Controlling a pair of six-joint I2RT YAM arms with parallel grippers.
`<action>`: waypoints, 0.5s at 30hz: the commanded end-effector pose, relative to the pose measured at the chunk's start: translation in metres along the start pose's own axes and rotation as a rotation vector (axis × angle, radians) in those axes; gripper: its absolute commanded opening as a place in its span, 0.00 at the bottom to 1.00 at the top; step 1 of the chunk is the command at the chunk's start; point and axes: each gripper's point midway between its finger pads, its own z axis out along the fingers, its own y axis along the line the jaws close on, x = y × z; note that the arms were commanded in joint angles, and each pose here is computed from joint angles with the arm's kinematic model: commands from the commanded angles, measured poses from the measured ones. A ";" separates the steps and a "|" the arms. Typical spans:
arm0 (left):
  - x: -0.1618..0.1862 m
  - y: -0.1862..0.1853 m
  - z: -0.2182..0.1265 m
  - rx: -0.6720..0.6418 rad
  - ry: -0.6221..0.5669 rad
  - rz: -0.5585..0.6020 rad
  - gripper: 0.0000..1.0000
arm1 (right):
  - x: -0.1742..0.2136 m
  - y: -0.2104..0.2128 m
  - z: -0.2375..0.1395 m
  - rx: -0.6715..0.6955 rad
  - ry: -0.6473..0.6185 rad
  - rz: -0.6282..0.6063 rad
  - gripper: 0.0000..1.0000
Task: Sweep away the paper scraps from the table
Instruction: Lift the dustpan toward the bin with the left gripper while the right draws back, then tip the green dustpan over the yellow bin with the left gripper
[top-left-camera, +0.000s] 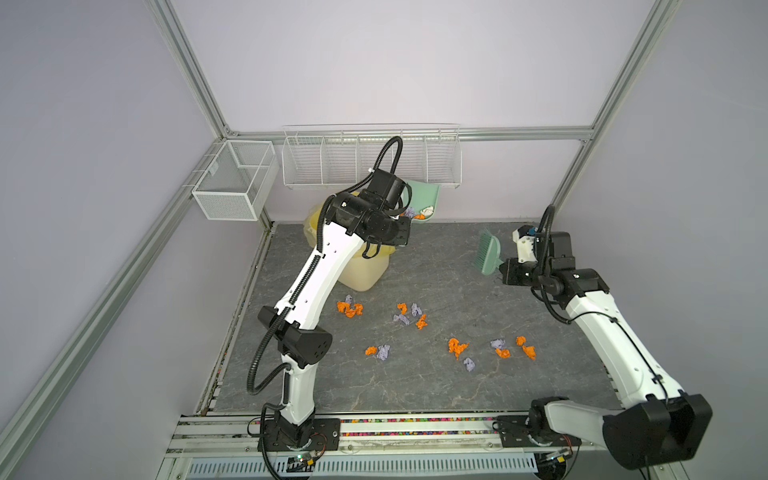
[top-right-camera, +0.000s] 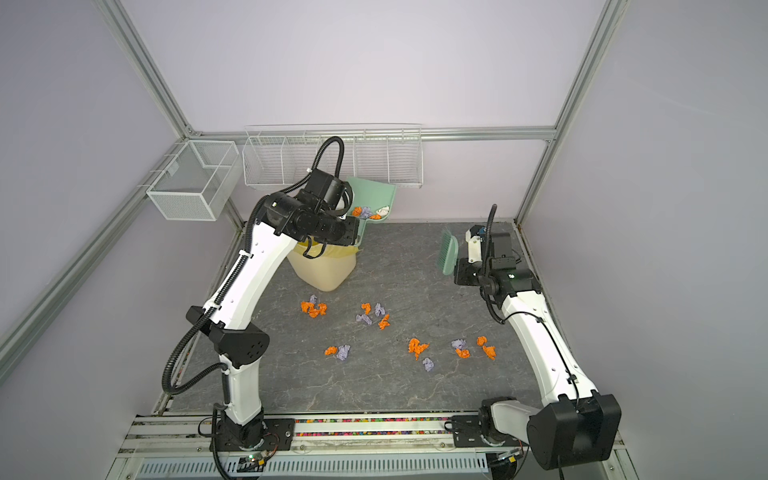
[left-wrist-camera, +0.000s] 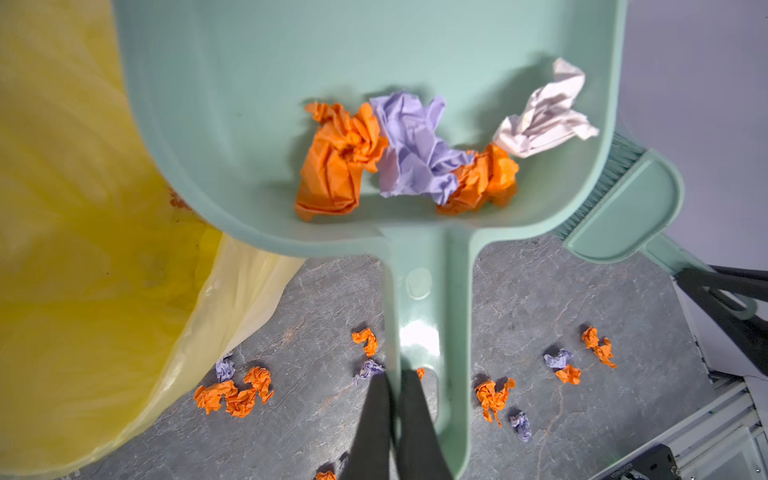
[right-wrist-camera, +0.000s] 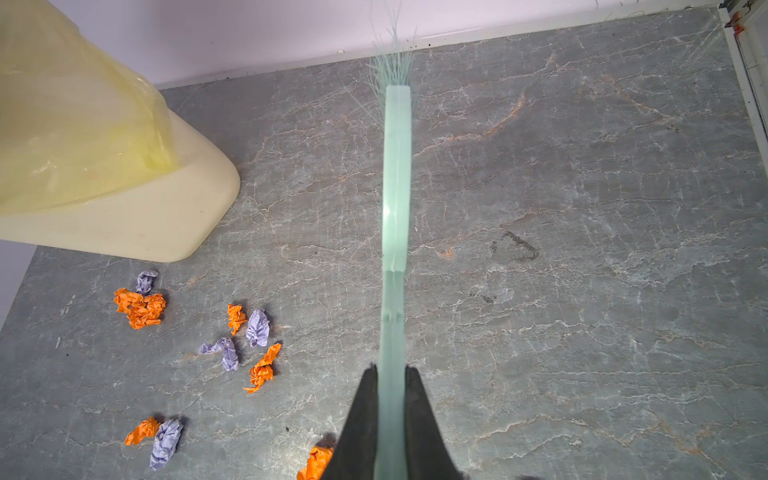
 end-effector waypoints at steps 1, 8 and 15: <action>0.005 0.022 -0.020 -0.060 0.014 0.000 0.00 | -0.005 0.005 -0.004 -0.031 -0.033 0.015 0.07; 0.005 0.067 -0.035 -0.194 -0.002 -0.019 0.00 | -0.003 0.007 -0.003 -0.046 -0.020 0.016 0.07; 0.000 0.105 -0.049 -0.294 -0.020 -0.036 0.00 | -0.005 0.006 -0.005 -0.039 -0.025 0.006 0.07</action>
